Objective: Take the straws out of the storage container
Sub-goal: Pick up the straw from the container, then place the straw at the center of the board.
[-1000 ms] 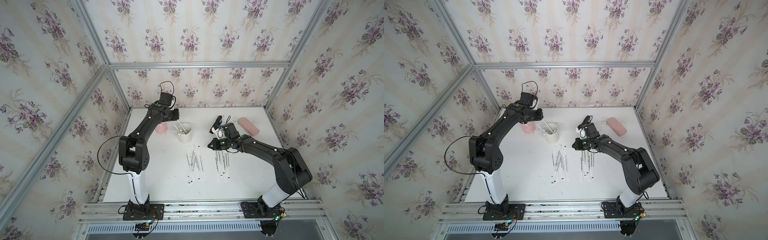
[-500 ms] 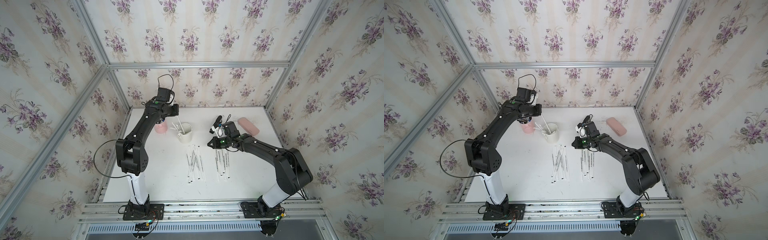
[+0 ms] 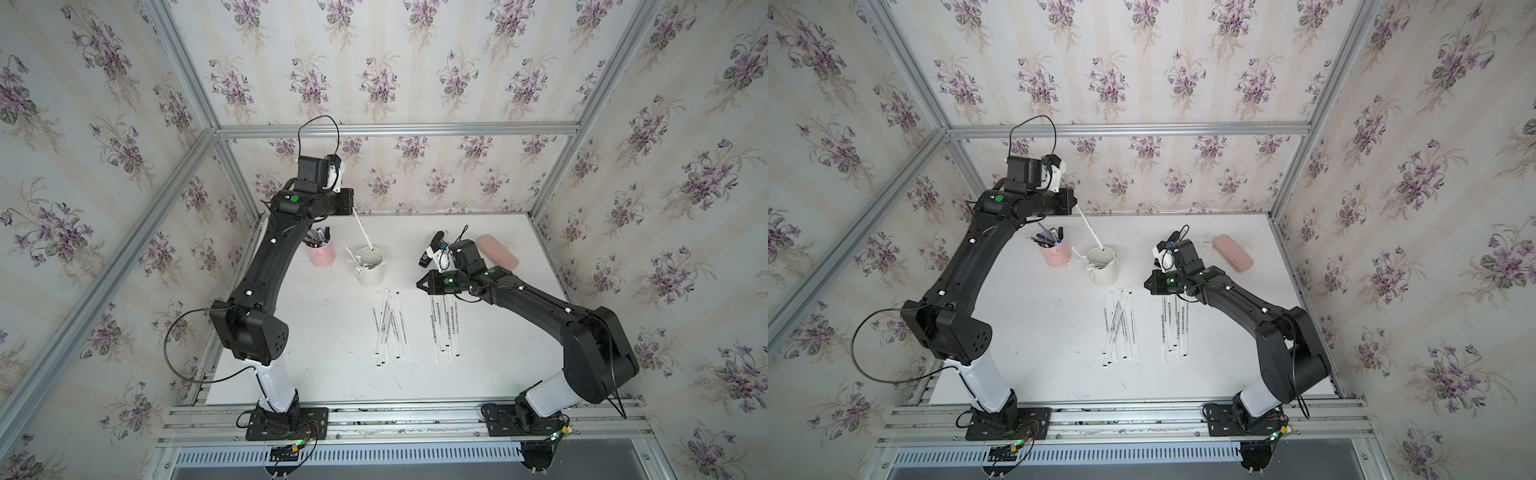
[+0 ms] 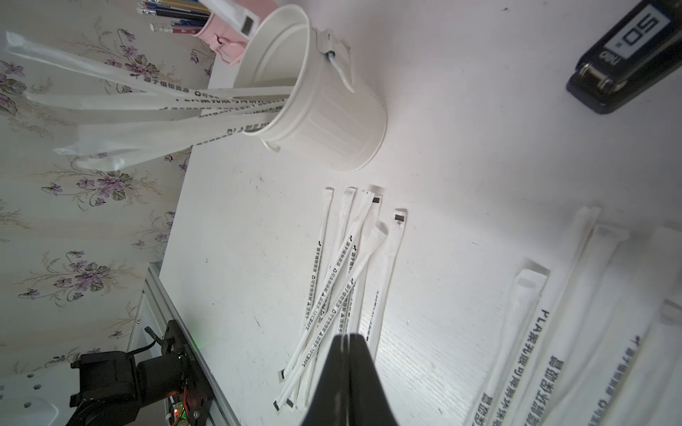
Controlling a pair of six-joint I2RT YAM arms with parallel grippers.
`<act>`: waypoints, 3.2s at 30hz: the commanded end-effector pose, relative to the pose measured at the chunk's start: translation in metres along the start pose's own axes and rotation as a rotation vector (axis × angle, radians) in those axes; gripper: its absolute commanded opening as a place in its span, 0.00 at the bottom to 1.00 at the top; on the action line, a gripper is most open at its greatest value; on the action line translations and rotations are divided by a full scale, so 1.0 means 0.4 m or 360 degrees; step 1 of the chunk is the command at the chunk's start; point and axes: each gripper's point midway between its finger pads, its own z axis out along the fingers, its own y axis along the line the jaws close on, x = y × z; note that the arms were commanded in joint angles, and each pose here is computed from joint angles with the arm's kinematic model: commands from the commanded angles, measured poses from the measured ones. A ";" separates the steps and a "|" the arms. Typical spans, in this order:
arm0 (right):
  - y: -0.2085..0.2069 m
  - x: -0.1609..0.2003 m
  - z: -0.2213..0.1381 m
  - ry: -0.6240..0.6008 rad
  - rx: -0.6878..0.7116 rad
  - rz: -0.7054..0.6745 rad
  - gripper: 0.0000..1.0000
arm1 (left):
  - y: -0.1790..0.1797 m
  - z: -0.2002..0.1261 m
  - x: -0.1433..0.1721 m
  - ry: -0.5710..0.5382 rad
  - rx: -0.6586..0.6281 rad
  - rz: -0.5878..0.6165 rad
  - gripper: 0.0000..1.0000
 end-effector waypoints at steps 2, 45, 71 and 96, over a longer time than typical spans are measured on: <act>0.004 -0.011 -0.025 -0.0043 0.0038 -0.0014 0.08 | -0.064 -0.131 -0.055 -0.0139 0.0080 0.0109 0.00; -0.025 0.047 -0.119 -0.0153 0.0172 0.0033 0.07 | -0.281 0.080 0.681 0.1378 0.0610 0.0108 0.02; -0.024 0.050 -0.109 -0.0133 0.0152 0.0047 0.07 | -0.218 0.114 0.693 0.1337 0.0510 0.0035 0.16; -0.057 0.188 0.178 0.0292 0.0218 0.0057 0.04 | -0.261 -0.097 0.424 0.0741 0.0673 0.0189 0.18</act>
